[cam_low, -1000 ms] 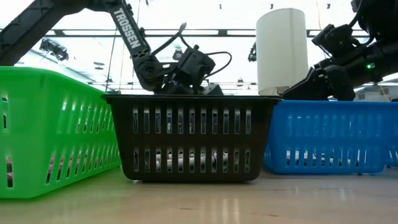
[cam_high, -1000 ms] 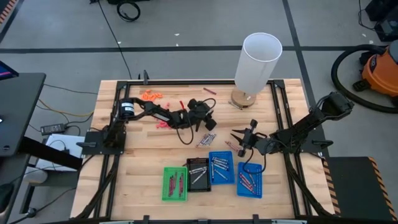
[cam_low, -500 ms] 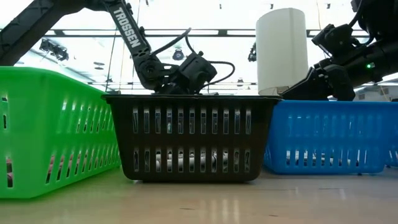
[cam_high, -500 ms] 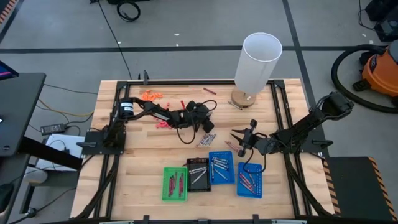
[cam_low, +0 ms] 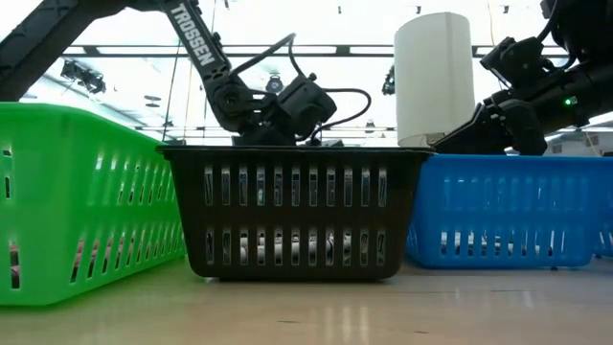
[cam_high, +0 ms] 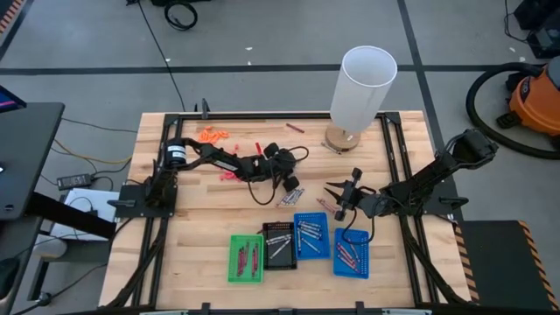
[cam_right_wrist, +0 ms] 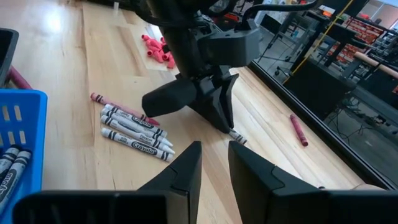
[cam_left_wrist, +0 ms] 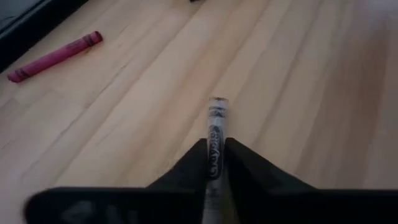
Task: Sort crayons
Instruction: Put the black crayon into the left blue bin
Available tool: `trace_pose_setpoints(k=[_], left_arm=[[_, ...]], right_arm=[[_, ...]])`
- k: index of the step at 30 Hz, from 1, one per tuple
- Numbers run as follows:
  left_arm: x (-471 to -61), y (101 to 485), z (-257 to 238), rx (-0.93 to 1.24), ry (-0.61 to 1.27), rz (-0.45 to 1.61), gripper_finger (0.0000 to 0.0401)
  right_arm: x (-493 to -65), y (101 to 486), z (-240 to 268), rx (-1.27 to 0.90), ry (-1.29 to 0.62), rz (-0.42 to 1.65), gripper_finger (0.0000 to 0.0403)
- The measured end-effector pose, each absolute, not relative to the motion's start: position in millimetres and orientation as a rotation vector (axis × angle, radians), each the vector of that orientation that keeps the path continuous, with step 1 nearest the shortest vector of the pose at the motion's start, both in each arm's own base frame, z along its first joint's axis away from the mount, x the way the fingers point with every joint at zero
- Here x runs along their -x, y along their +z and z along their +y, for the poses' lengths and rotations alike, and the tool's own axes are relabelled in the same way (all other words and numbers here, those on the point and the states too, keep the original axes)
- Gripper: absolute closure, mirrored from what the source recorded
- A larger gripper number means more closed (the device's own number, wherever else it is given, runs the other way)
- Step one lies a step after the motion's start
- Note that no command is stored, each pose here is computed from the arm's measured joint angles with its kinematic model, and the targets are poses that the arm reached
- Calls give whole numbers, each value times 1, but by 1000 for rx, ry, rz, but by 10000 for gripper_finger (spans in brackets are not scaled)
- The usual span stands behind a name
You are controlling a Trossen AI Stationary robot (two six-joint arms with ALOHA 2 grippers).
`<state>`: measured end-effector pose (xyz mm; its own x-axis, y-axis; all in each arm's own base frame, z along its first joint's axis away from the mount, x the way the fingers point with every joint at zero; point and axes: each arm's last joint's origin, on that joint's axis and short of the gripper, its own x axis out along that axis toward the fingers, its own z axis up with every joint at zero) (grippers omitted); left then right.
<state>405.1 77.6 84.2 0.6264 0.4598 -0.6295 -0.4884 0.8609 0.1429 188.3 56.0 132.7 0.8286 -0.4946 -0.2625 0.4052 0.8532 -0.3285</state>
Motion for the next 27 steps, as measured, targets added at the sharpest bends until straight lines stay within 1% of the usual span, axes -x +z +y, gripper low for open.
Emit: trace_pose_setpoints(k=[2,4,9,15,19,27], left_arm=[[-405,84,77,39,529,719,370],[-404,85,77,38,516,722,386],[-400,99,77,35,468,753,383],[-389,126,67,39,385,808,383],[-391,151,50,-33,332,744,383],[-394,176,15,-164,222,639,383]], right_arm=[[-188,133,56,266,-483,349,314],[-188,133,56,266,-483,349,314],[-188,133,56,265,-483,349,314],[-188,133,56,259,-476,347,314],[-188,133,56,256,-477,346,314],[-189,133,56,254,-477,342,314]])
